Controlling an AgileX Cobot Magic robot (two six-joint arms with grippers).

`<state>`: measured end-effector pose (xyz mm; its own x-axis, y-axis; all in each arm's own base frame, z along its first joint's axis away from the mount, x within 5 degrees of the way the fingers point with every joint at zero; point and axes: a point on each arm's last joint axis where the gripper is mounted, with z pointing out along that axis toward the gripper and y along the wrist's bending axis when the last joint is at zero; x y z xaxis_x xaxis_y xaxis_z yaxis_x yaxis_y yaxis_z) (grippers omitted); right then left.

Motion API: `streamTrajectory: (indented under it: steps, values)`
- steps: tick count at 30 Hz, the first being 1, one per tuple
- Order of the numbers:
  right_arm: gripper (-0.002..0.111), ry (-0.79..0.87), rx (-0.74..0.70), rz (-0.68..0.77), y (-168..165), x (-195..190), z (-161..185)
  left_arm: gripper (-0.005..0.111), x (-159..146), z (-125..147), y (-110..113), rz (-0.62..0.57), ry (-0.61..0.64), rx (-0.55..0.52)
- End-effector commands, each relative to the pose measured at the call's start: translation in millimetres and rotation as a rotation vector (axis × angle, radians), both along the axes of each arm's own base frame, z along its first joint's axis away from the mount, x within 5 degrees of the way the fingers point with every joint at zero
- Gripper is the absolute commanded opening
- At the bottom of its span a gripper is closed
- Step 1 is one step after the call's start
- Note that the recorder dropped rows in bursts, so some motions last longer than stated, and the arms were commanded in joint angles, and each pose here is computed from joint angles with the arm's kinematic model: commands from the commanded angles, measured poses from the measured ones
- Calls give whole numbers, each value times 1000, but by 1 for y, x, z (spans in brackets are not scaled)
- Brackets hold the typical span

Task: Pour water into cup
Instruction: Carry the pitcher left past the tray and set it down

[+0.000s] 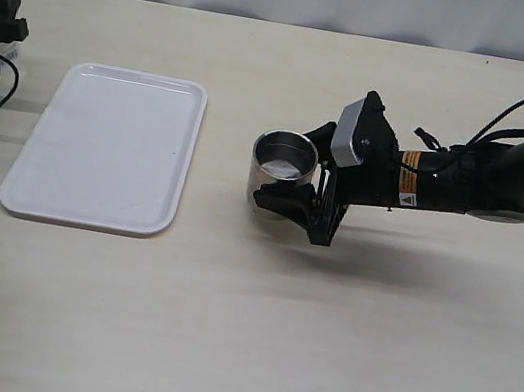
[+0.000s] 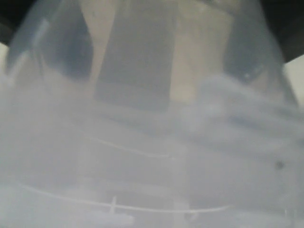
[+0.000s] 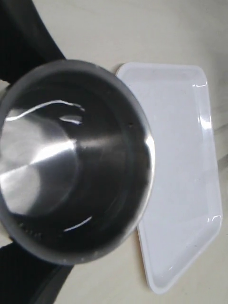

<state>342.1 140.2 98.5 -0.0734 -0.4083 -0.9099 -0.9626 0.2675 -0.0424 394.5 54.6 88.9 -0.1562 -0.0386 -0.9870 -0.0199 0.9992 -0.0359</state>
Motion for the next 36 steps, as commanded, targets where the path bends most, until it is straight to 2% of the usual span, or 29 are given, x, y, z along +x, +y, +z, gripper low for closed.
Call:
streamTrajectory:
  steps: [1,7,17,20,22,27,29,32,36]
  values:
    - [4,-18,31,6,2,1,6,0,2,0,2,5,-15,-4]
    - [4,-18,31,6,2,1,6,0,2,0,1,-2,-20,-1]
    - [4,-18,31,6,2,1,6,1,0,-7,1,2,61,-1]
    - [4,-18,31,6,2,1,6,13,0,-7,1,0,63,-1]
    - [4,-18,31,6,2,1,6,28,0,-7,1,0,64,-1]
    - [4,-18,31,6,2,1,6,73,0,-7,1,0,64,-1]
    - [4,-18,31,6,2,1,6,85,0,-7,1,0,64,-1]
    - [4,-18,31,6,2,1,6,92,1,-6,1,0,64,0]
    - [4,-18,31,6,2,1,6,92,0,-8,-2,-34,79,14]
